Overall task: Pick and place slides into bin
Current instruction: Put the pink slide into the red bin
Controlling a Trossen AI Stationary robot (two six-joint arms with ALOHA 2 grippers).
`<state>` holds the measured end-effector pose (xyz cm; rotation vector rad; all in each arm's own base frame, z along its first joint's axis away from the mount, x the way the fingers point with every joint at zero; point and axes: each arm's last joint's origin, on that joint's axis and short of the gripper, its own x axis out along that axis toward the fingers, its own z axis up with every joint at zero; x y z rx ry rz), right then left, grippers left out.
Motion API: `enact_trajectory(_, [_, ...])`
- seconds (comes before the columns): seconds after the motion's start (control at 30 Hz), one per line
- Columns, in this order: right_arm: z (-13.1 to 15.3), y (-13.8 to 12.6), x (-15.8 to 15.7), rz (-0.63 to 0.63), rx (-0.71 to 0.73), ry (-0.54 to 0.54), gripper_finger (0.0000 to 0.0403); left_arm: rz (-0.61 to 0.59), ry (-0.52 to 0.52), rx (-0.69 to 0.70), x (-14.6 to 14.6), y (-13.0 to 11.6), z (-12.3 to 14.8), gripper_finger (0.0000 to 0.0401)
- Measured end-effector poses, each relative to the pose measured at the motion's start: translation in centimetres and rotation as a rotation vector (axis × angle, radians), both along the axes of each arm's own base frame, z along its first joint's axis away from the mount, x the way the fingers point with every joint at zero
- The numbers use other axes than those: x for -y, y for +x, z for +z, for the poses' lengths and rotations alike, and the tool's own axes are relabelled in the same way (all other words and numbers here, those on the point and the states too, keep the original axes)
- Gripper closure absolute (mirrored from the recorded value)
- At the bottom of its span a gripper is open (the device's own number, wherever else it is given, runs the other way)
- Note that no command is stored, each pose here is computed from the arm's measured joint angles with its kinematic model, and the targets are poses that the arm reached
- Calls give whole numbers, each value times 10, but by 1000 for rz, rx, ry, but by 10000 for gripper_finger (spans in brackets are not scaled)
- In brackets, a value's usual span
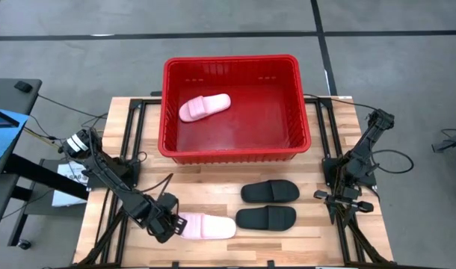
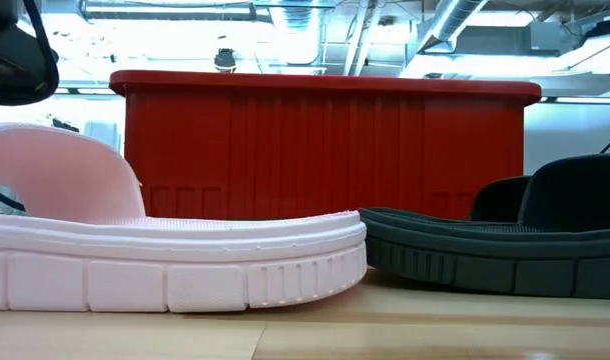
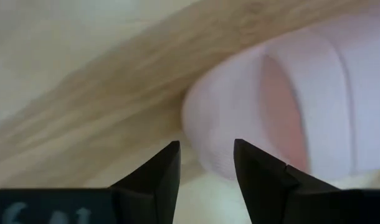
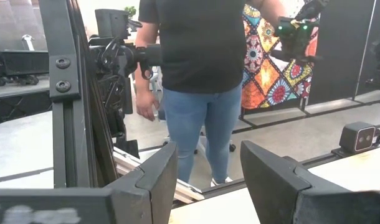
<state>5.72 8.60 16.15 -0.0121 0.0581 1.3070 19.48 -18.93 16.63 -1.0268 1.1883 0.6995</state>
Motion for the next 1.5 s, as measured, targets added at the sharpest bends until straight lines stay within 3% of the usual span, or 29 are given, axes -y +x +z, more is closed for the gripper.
enact_trajectory(0.5, [0, 0, 0, 0, 0, 0, 236, 5, 14, -3, -1, 0, -1, 261])
enact_trajectory(0.8, [0, 0, 0, 0, 0, 0, 236, -2, 41, -41, 8, 14, -35, 261])
enact_trajectory(1.07, [0, 0, 0, 0, 0, 0, 236, -18, 83, -35, 7, 14, -38, 266])
enact_trajectory(1.2, [0, 0, 0, 0, 0, 0, 236, -41, 80, -36, 8, 14, -38, 304])
enact_trajectory(1.3, [0, 0, 0, 0, 0, 0, 236, -48, 78, -32, 8, 15, -38, 373])
enact_trajectory(1.5, [0, 0, 0, 0, -1, 0, 236, -79, 97, -34, 15, 15, -30, 394])
